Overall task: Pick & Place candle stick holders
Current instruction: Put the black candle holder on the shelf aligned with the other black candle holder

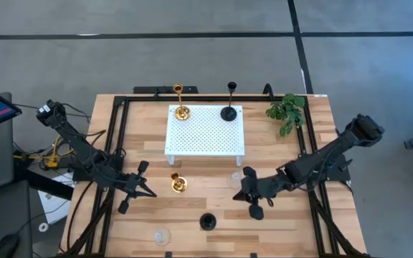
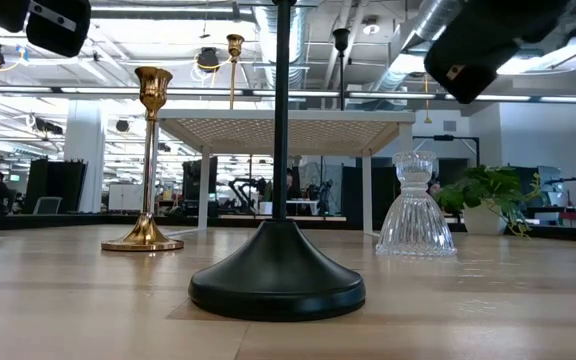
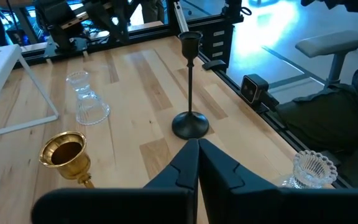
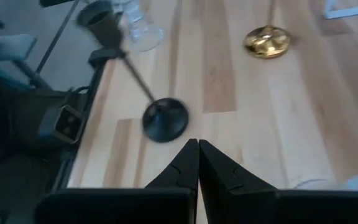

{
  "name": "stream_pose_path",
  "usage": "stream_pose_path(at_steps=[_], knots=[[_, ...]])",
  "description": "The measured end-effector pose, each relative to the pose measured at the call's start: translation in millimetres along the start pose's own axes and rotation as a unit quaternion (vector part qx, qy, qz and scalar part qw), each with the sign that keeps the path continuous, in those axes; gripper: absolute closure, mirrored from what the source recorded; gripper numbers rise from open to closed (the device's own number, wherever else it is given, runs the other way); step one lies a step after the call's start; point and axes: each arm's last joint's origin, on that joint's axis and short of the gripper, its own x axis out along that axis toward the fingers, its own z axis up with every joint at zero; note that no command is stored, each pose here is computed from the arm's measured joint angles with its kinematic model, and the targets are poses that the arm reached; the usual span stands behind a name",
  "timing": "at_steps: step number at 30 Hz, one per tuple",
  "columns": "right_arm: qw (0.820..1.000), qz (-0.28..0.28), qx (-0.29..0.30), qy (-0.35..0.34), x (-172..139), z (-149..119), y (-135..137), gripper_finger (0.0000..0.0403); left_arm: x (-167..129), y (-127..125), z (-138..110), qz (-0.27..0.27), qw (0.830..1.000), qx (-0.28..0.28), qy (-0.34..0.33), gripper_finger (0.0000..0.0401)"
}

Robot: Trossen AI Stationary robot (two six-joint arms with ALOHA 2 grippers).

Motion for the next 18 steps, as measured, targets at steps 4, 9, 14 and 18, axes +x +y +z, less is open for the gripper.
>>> stream_pose_path(at_steps=[4, 9, 14, 18], knots=[[1.000, -0.019, 0.014, -0.006, 2, 6, -12, 0.0403, 0, 0, 0, 0.000, 1.000, -0.001, -0.002, 0.0392], [0.999, -0.035, 0.030, -0.011, 4, 11, -24, 0.0403, 0, 0, 1, 0.000, 1.000, 0.000, -0.003, 0.0393], [1.000, -0.003, 0.018, -0.001, 5, 12, -25, 0.0403, 0, 0, 1, 0.000, 1.000, 0.000, -0.004, 0.0391], [1.000, 0.007, 0.017, -0.010, 6, 14, -23, 0.0403, 0, 0, 2, 0.000, 1.000, -0.002, -0.007, 0.0396]])
